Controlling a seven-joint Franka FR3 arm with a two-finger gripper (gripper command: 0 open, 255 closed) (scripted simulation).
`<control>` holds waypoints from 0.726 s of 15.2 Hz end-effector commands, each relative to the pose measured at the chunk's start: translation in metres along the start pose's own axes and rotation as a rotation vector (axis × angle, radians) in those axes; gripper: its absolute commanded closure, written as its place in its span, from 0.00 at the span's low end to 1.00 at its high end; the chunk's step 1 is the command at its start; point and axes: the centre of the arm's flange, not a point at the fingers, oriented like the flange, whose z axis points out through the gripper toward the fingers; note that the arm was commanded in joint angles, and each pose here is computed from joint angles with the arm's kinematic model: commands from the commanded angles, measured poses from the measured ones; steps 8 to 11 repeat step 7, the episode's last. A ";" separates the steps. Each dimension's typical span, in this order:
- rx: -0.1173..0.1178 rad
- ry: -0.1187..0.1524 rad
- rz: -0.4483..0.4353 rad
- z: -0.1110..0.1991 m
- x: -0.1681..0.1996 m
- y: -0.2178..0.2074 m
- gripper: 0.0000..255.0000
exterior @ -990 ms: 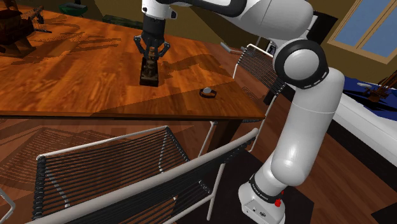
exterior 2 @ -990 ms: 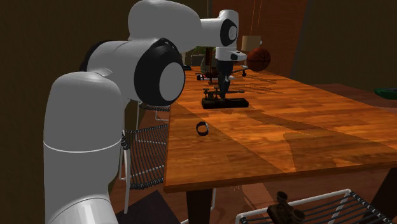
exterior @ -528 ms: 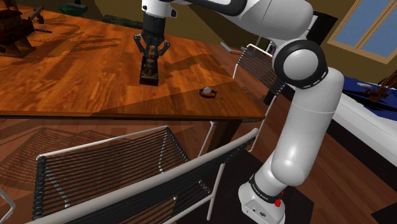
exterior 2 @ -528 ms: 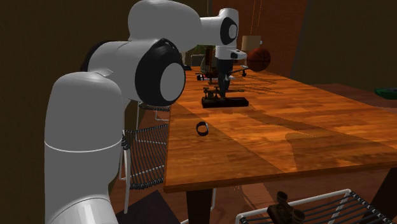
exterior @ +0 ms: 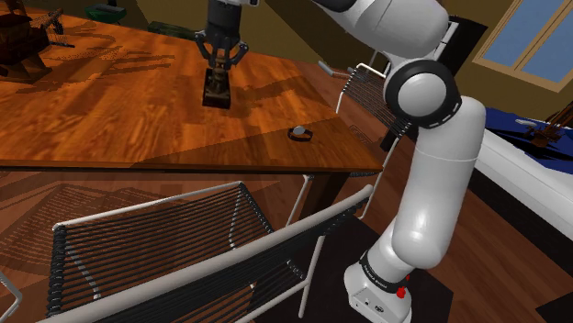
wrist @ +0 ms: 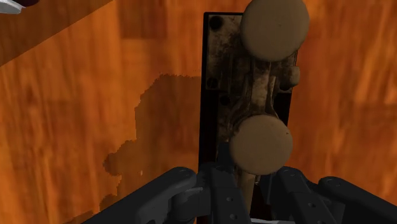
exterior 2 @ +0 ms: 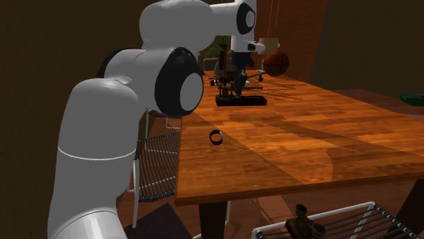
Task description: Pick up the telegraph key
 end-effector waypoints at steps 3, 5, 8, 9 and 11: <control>0.000 0.000 0.000 -0.021 -0.001 -0.001 1.00; 0.000 0.000 0.000 -0.032 -0.001 -0.001 1.00; 0.000 0.000 0.000 -0.033 -0.001 -0.001 1.00; 0.000 0.000 0.000 -0.033 -0.001 -0.001 1.00; 0.000 0.000 0.000 -0.033 -0.001 -0.001 1.00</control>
